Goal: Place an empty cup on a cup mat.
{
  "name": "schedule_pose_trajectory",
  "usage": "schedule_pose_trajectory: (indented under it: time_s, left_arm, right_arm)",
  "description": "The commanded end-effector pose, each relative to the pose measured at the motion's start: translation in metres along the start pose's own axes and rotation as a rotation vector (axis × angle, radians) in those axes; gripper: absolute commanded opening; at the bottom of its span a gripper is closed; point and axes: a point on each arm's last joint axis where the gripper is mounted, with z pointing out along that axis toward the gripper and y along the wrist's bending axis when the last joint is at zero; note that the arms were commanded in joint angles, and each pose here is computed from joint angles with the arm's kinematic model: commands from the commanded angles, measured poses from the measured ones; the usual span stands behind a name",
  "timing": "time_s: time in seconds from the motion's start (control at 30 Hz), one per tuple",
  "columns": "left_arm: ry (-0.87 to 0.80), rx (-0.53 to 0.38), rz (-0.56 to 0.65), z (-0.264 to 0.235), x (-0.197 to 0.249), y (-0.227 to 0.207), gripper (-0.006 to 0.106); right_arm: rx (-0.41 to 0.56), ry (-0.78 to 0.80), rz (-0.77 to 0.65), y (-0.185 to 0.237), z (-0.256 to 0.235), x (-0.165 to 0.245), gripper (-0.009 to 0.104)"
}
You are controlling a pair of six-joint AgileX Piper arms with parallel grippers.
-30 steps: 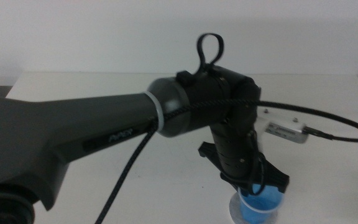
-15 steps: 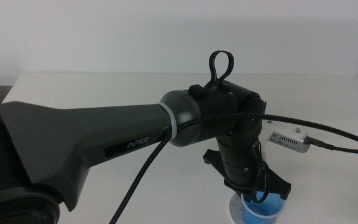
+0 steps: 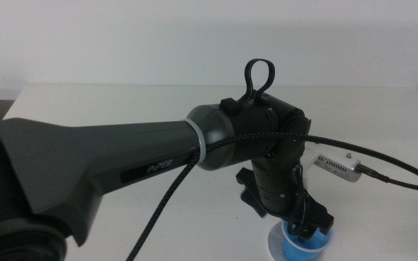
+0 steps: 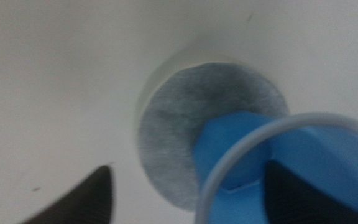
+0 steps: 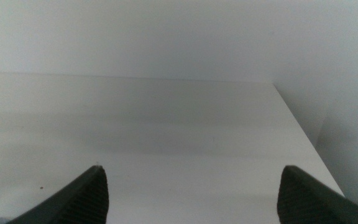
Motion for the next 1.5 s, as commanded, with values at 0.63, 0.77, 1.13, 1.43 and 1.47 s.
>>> schedule_pose_trajectory:
  time_s: [0.63,0.77,1.13,1.43,1.47]
  left_arm:
    - [-0.452,-0.224,-0.158,-0.191,0.132,0.046,0.094]
    - [-0.553,-0.246,-0.176,-0.194,0.173,0.063,0.094]
    - [-0.843,-0.282,-0.344,-0.175,0.268,0.1,0.094]
    - [-1.002,-0.493,-0.427,-0.151,0.336,0.109,0.094]
    - [-1.028,-0.527,-0.428,-0.149,0.341,0.109,0.094]
  right_arm:
    - [0.0,-0.008,-0.01,0.0,0.0,0.0,0.093]
    - [0.0,-0.008,-0.01,0.0,0.0,0.0,0.093]
    - [0.0,-0.008,-0.01,0.0,0.0,0.0,0.093]
    - [0.0,-0.008,-0.01,0.0,0.0,0.0,0.093]
    - [0.0,-0.008,-0.01,0.0,0.0,0.0,0.093]
